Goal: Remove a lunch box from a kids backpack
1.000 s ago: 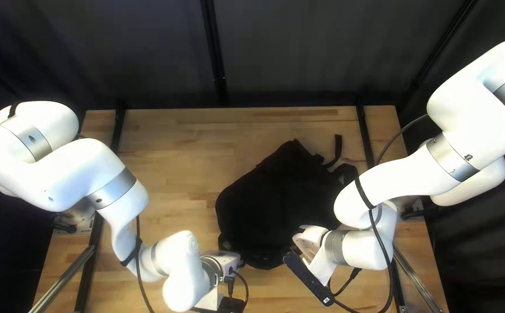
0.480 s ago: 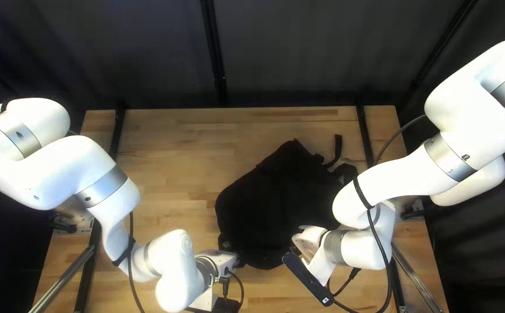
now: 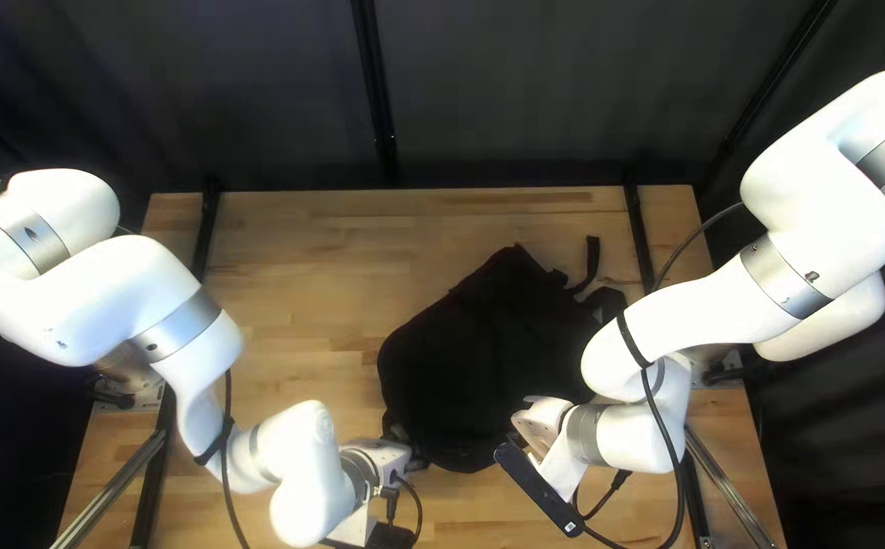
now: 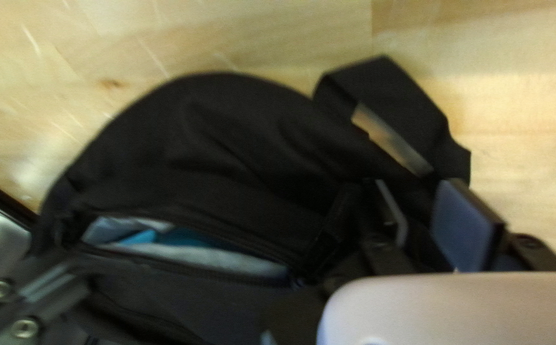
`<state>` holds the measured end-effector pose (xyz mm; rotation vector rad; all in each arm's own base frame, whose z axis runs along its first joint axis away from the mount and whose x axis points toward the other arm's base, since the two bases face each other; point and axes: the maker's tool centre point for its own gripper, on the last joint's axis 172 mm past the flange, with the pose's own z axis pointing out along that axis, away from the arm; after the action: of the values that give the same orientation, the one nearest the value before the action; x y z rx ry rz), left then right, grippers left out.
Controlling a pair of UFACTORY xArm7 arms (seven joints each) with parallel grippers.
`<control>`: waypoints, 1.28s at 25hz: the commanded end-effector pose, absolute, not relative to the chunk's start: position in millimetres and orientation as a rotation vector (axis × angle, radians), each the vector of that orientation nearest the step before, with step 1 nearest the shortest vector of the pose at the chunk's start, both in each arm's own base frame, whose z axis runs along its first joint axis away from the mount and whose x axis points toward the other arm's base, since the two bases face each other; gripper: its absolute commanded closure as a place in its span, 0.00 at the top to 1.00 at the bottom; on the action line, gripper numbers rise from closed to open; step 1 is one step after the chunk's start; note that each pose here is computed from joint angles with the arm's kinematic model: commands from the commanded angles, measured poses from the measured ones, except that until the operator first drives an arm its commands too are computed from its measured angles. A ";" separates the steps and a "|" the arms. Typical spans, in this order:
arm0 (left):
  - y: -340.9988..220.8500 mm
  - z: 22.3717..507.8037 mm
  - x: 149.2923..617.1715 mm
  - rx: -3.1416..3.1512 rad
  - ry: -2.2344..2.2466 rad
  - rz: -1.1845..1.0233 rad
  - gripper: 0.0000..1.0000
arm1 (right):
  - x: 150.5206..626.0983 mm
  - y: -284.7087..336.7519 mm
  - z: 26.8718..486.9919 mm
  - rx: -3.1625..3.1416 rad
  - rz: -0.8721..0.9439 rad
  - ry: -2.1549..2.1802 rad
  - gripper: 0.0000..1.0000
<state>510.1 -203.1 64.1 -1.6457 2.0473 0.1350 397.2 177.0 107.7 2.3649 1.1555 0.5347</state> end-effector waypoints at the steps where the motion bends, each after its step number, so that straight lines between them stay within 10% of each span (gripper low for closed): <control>1: -218.5 68.3 526.2 -1.608 2.040 0.127 1.00 | 397.6 177.4 108.4 2.364 0.536 1.158 0.00; 32: -200.8 59.4 544.6 -1.511 2.076 0.225 0.90 | 380.5 170.8 134.9 2.383 0.474 1.157 0.00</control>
<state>544.8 -201.7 60.9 -1.5136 2.0741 0.2221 383.9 173.7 127.5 2.3885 1.1602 0.4820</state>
